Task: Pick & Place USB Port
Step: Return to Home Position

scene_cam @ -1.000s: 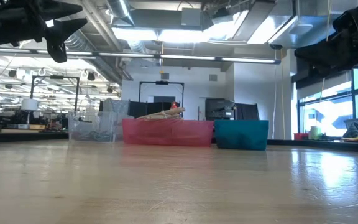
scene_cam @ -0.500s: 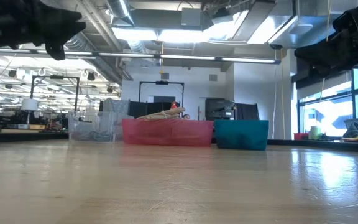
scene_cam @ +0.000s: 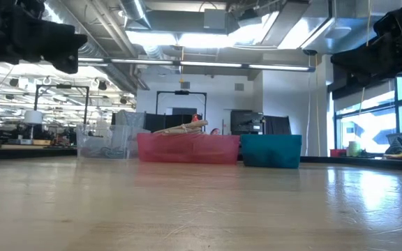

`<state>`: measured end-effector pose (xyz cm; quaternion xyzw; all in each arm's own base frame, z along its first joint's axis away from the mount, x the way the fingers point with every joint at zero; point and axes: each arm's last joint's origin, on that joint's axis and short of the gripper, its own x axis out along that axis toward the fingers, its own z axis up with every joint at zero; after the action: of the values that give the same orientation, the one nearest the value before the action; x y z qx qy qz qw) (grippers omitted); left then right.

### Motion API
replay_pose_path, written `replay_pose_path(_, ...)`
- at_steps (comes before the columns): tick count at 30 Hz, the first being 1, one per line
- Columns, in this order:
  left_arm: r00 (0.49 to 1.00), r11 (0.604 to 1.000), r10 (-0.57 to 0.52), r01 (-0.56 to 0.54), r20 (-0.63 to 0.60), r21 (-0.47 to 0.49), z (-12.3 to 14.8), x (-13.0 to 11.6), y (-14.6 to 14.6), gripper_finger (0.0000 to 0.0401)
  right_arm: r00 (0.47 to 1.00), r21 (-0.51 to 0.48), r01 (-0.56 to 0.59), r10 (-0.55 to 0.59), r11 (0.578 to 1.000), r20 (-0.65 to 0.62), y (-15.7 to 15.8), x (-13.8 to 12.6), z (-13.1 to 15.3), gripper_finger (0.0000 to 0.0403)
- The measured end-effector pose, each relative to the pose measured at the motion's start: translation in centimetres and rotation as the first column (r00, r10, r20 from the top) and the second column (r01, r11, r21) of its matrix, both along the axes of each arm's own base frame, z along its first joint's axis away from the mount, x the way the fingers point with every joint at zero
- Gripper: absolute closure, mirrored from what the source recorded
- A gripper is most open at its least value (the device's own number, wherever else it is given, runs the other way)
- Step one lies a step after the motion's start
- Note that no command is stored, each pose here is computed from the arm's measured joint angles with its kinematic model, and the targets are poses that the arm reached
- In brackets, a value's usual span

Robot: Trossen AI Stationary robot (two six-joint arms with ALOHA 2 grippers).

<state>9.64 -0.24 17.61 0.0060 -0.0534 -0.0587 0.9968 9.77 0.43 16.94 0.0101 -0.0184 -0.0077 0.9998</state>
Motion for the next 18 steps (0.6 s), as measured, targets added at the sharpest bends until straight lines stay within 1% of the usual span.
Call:
replay_pose_path(4, 1.000, 1.000, 0.017, -0.017, -0.015, -0.001, -0.14, 0.04, 0.10, 0.0274, 1.000, 0.000, 0.000, 0.000, 1.000, -0.001, 0.00, 0.00, -0.02, 0.0372)
replay_pose_path(18, 1.000, 1.000, 0.016, -0.016, -0.016, -0.002, -0.16, 0.04, 0.09, 0.0274, 1.000, 0.000, 0.000, 0.000, 1.000, -0.002, 0.00, 0.00, -0.01, 0.0372)
